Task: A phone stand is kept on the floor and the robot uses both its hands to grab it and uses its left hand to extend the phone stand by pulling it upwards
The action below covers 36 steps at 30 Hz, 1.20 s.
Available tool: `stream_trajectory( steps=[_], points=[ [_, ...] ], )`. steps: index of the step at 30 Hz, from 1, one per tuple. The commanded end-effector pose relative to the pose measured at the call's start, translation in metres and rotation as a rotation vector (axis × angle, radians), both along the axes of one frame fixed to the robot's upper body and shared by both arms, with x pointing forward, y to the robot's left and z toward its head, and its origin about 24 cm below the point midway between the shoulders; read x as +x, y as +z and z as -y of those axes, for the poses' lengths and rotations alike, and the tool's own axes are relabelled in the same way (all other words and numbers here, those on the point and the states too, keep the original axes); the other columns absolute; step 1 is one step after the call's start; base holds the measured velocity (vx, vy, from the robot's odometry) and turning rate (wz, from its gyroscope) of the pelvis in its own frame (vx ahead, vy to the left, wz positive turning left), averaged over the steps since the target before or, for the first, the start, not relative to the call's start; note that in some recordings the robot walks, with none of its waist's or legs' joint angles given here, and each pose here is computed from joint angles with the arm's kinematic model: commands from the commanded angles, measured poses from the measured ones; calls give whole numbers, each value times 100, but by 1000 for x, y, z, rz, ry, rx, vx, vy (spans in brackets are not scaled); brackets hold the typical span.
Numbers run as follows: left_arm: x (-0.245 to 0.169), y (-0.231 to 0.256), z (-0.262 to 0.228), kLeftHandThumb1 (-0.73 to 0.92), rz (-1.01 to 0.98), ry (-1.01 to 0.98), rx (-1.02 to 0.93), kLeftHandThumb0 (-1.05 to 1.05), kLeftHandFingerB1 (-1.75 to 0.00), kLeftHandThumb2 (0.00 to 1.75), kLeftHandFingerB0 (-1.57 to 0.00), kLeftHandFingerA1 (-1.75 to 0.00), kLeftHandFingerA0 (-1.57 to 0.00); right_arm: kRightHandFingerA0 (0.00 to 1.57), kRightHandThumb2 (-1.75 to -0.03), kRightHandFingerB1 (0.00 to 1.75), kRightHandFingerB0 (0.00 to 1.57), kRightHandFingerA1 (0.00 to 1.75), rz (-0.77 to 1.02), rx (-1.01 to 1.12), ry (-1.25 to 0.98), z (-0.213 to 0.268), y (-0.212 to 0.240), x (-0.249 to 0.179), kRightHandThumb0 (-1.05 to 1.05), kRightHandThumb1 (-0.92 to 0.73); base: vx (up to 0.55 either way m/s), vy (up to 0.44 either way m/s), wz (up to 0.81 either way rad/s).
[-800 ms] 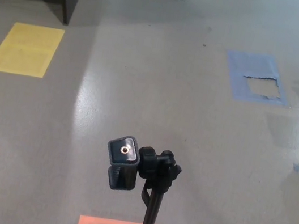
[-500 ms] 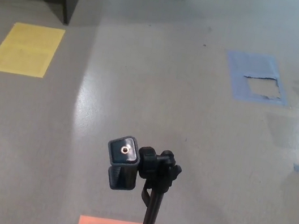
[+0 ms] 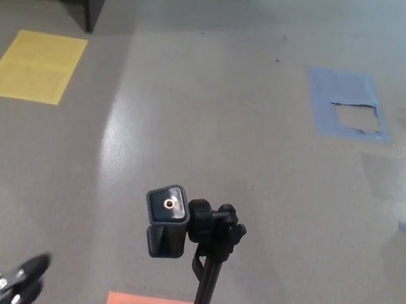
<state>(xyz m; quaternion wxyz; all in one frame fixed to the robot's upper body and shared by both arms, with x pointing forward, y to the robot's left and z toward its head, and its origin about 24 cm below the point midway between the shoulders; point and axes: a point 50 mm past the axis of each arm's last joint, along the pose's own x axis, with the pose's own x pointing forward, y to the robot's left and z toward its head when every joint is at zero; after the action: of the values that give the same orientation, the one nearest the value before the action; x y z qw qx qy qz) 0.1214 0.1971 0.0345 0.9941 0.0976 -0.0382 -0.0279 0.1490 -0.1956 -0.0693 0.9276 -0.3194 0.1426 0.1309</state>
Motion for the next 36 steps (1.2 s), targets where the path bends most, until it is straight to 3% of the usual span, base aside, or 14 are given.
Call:
stream_trajectory(
  steps=[1, 2, 8, 11, 13, 14, 23, 30, 31, 32, 33, 34, 35, 36],
  points=[
    [16, 73, 46, 55, 257, -200, -75, -104, -30, 73, -13, -20, -8, 0, -62, 3, 0, 0, 202, 1, 173, -54, 20, 20, -105, -59, 0, 0, 0],
    [22, 78, 50, 46, 266, -207, -82, -80, -39, 95, -15, -21, 0, 0, -64, 6, 0, 0, 199, 3, 184, -59, 20, 22, -105, -58, 0, 0, 0],
    [31, 83, 54, 53, 267, -207, -69, -101, -30, 73, -13, -23, -9, 0, -64, 6, 0, 0, 210, 10, 215, -71, 22, 23, -105, -60, 0, 0, 0],
    [40, 84, 55, 46, 247, -211, -108, -80, -34, 93, -15, -22, 0, 0, -66, 6, 0, 0, 210, 25, 237, -77, 24, 25, -105, -58, 0, 0, 0],
    [44, 85, 55, 60, 244, -209, -115, -94, -26, 59, -11, -25, -7, 0, -64, 2, 0, 0, 217, 24, 247, -78, 24, 25, -105, -59, 0, 0, 0],
    [50, 84, 54, 47, 243, -206, -107, -81, -29, 94, -15, -22, 0, 0, -106, 40, 0, 38, 230, 12, 264, -79, 25, 25, -87, -60, 0, 0, 0],
    [97, 78, 28, 51, 130, -112, -79, -86, -10, 96, -6, -17, -6, 0, -110, 32, 0, 29, 249, 23, 307, -87, 27, 14, -97, -69, 0, 0, 0],
    [115, 65, 15, 49, 51, -50, -58, -85, -9, 94, -8, -12, -9, 0, -105, 34, 0, 33, 263, 41, 292, -83, 27, 14, -94, -60, 0, 0, 0],
    [115, 64, 14, 49, 45, -42, -48, -86, -9, 95, -8, -14, -9, 0, -66, 0, 0, 1, 265, 41, 293, -83, 26, 13, -105, -63, 0, 0, 0],
    [116, 62, 12, 49, 37, -35, -48, -86, -8, 95, -8, -13, -9, 0, -106, 34, 0, 32, 265, 38, 293, -83, 25, 13, -96, -61, 0, 0, 0],
    [116, 59, 10, 49, 27, -30, -52, -86, -8, 95, -8, -13, -9, 0, -106, 34, 0, 32, 265, 34, 294, -83, 25, 13, -96, -61, 0, 0, 0],
    [116, 58, 10, 49, 23, -26, -55, -85, -7, 95, -7, -14, -8, 0, -67, 0, 0, 0, 264, 33, 297, -83, 25, 13, -105, -63, 0, 0, 0],
    [116, 56, 9, 49, 17, -20, -58, -85, -7, 95, -7, -14, -8, 0, -67, 0, 0, 0, 264, 32, 300, -82, 25, 14, -105, -63, 0, 0, 0],
    [114, 53, 9, 48, 7, 7, -63, -84, -7, 95, -6, -19, -8, 0, -107, 32, 0, 30, 261, 26, 305, -82, 24, 14, -98, -64, 0, 0, 0]
  ],
)
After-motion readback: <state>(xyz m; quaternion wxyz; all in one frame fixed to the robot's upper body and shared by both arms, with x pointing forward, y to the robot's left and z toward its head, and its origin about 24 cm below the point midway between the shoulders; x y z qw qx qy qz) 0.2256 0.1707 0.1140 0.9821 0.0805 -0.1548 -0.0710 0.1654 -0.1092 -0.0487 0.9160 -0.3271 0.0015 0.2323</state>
